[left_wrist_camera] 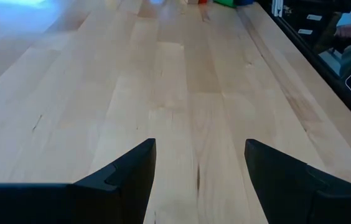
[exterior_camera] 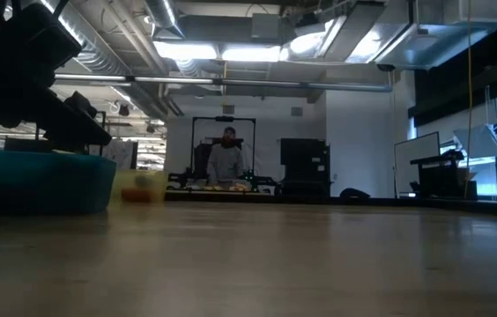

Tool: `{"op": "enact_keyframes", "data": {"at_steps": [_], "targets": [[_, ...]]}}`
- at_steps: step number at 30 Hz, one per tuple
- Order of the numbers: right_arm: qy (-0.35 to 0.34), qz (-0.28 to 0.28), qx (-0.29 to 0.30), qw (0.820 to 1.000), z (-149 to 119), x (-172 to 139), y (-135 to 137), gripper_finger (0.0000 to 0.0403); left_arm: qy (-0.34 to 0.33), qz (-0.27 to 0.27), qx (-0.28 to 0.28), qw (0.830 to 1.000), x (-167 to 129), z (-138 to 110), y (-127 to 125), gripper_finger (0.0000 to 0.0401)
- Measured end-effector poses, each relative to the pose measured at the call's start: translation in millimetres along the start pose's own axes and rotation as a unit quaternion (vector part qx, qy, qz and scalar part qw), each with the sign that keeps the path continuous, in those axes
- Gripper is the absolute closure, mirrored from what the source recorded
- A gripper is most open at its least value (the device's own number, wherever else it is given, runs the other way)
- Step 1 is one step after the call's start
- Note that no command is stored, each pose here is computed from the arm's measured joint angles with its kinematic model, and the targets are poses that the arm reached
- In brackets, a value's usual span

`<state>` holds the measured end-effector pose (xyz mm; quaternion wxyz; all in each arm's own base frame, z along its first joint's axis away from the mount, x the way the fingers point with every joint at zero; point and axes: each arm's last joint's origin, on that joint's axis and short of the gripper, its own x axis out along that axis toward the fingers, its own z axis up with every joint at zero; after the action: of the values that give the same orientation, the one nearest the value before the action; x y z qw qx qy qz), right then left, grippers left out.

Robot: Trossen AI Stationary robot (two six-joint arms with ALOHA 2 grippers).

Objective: Sort blocks by size
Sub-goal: Put the green cylindrical block into the yellow bin

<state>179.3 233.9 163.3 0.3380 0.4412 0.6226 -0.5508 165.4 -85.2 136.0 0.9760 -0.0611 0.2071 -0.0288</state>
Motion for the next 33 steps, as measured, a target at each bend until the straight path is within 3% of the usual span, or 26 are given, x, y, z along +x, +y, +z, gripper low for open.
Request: {"op": "enact_keyframes", "data": {"at_steps": [9,16,28,33], "targets": [[-0.024,-0.02,0.011,0.999,0,20,12,0.0094,0.0,0.0,0.003,1.0,0,0,0,0.0171],[-0.048,0.015,-0.014,0.999,0,21,15,0.0094,0.0,0.0,0.006,1.0,0,0,0,0.0171],[-0.073,0.046,-0.004,0.996,1,20,17,0.0094,0.0,0.001,0.01,1.0,0,0,0,0.0171],[-0.082,0.057,-0.003,0.995,1,20,18,0.0122,0.001,0.001,0.012,1.0,0,0,0,0.0171]]}}
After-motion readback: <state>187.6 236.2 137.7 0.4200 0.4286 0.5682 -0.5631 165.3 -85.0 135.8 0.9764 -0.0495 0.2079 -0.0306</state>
